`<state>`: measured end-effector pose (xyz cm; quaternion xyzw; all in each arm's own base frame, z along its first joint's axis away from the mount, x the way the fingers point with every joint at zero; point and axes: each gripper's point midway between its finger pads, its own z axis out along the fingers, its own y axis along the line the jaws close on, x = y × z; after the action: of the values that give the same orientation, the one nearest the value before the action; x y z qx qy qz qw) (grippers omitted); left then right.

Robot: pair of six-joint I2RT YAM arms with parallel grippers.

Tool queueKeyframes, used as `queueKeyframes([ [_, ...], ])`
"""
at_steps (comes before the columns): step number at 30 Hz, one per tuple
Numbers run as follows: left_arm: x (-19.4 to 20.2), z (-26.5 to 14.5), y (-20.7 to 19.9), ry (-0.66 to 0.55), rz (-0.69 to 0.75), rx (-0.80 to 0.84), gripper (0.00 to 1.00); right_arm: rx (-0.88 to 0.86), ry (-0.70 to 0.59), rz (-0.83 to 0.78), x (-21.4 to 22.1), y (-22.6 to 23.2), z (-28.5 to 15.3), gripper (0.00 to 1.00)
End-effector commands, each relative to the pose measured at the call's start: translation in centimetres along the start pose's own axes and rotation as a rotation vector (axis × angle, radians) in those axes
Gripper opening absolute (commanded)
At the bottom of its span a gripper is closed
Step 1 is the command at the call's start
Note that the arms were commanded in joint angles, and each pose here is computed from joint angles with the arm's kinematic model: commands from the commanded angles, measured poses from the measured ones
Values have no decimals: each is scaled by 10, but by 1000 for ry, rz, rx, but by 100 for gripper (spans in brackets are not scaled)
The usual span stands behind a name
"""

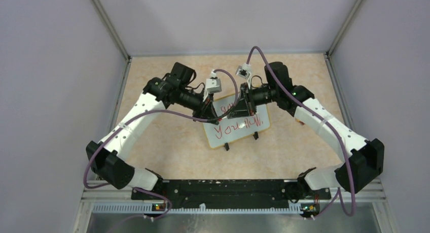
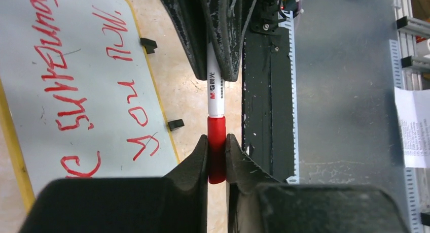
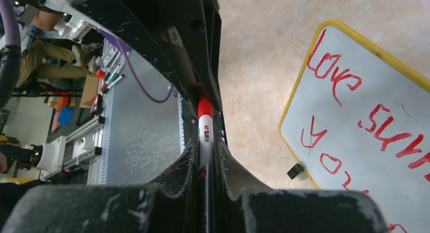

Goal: Write a sentence on the whiteboard
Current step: Close the whiteboard marker at the center of the board.

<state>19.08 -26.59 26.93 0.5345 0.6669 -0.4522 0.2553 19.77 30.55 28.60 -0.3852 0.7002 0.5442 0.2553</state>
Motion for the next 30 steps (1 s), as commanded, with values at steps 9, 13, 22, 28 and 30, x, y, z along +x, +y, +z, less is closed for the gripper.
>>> queueKeyframes([
  [9, -56, 17, -18, -164, 75, 76, 0, -66, 7, -55, -6, 17, 13, 0],
  [13, -75, 14, -20, -202, 93, 92, 0, -82, 29, -44, 1, 19, 19, 0],
  [22, -49, -14, 7, -185, 50, -66, 0, -29, -93, -40, -39, 6, -16, 38],
  [28, -25, -87, 49, -230, -61, -263, 0, 111, -256, -27, -82, -24, -75, 67],
  [30, -13, -114, 64, -241, -98, -346, 0, 147, -296, -16, -89, -33, -94, 76],
])
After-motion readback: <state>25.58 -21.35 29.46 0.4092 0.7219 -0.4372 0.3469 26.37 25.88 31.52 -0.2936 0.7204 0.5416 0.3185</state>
